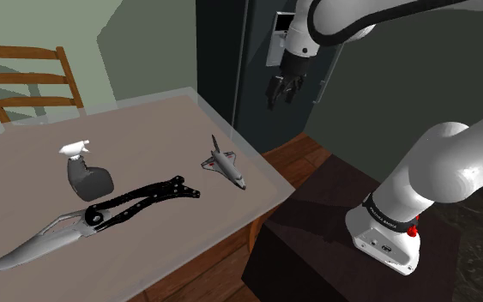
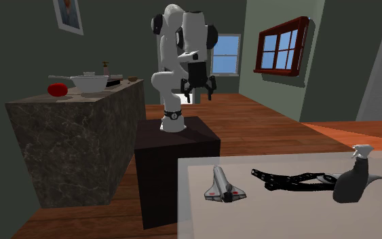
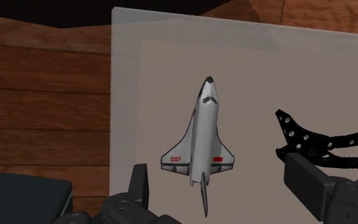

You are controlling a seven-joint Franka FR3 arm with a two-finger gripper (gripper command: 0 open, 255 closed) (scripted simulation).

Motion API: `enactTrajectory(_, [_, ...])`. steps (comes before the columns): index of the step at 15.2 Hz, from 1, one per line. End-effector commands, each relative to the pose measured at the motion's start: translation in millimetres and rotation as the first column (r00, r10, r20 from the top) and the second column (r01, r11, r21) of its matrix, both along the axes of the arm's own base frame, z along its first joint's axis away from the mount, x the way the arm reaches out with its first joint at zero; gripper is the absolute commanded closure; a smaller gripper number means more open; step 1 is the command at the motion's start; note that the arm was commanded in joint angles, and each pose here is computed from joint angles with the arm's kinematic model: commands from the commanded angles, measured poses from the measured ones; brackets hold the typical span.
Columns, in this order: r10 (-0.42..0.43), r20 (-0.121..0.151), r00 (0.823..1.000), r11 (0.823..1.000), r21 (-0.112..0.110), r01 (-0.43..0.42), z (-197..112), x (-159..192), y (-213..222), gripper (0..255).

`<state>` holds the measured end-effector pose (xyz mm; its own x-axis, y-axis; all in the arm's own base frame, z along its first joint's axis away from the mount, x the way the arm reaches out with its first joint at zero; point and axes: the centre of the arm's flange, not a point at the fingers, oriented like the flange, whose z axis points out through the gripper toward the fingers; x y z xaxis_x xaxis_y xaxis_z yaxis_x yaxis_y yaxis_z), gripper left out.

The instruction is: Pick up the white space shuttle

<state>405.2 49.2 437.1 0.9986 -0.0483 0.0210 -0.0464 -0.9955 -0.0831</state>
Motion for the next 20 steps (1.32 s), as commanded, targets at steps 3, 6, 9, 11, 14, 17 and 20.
enactTrajectory(3, [-0.022, -0.014, 1.0, 1.0, 0.002, 0.022, -46, 22, 13, 0])
enactTrajectory(6, [-0.038, -0.026, 0.999, 0.999, 0.003, 0.038, -82, 38, 22, 0])
enactTrajectory(9, [-0.054, -0.038, 0.998, 0.999, 0.004, 0.054, -117, 53, 32, 0])
enactTrajectory(11, [-0.065, -0.047, 0.997, 0.998, 0.005, 0.065, -141, 64, 38, 0])
enactTrajectory(14, [-0.081, -0.059, 0.995, 0.997, 0.005, 0.081, -178, 79, 47, 0])
enactTrajectory(17, [-0.096, -0.071, 0.993, 0.995, 0.006, 0.097, -214, 93, 56, 0])
enactTrajectory(20, [-0.112, -0.083, 0.99, 0.994, 0.006, 0.113, -250, 108, 65, 0])
